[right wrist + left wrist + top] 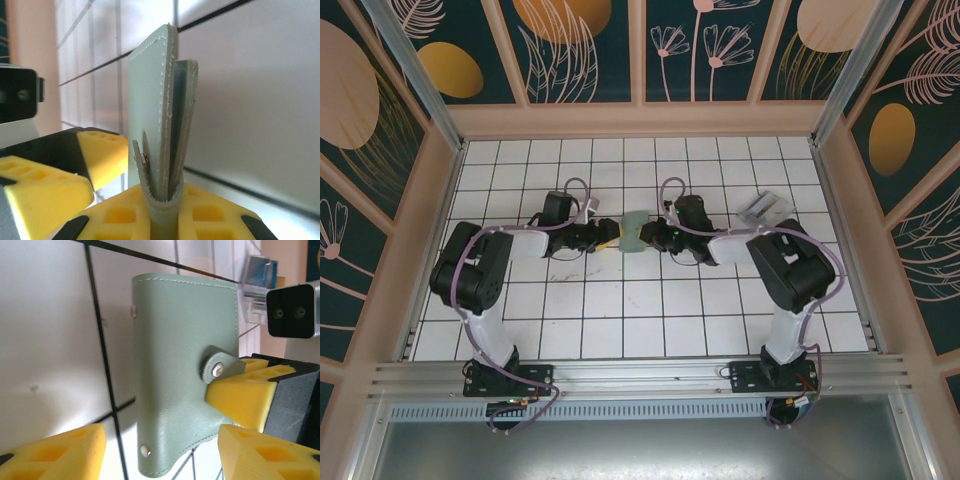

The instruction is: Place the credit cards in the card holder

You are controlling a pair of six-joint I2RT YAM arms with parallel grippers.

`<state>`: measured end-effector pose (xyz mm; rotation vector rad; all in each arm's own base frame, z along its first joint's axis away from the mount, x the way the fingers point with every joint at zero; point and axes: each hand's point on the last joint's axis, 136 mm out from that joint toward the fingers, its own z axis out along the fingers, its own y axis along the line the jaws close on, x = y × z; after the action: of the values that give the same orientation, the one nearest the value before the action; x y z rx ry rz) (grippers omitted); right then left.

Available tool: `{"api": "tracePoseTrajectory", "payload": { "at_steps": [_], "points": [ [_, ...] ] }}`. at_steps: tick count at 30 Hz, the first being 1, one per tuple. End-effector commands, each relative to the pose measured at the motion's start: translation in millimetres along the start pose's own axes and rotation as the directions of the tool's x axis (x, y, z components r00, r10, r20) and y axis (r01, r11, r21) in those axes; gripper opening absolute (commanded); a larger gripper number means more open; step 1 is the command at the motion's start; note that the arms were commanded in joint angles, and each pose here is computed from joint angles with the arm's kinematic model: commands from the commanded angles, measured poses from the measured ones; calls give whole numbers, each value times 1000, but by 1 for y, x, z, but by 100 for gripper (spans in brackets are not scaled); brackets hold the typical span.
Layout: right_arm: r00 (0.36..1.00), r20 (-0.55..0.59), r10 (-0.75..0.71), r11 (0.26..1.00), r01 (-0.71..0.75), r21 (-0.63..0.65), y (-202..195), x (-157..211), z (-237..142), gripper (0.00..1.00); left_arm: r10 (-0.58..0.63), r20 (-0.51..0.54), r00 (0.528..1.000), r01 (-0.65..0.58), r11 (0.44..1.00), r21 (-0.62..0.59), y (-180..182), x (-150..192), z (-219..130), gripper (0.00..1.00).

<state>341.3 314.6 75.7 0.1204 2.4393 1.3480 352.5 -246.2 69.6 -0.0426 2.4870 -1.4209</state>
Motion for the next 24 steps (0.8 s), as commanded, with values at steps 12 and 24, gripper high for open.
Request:
{"api": "tracePoseTrajectory", "payload": {
  "at_steps": [12, 24],
  "points": [
    [974, -35, -224, 905, 194, -378, 95, -2, -40, 16, 88, 39, 995, -96, 923, 373, -114, -5, -42, 27],
    [917, 137, -374, 918, 346, 192, 40, -34, -41, 56, 64, 182, 981, -83, 992, 96, -83, -24, -51, 0]
  ]
}}
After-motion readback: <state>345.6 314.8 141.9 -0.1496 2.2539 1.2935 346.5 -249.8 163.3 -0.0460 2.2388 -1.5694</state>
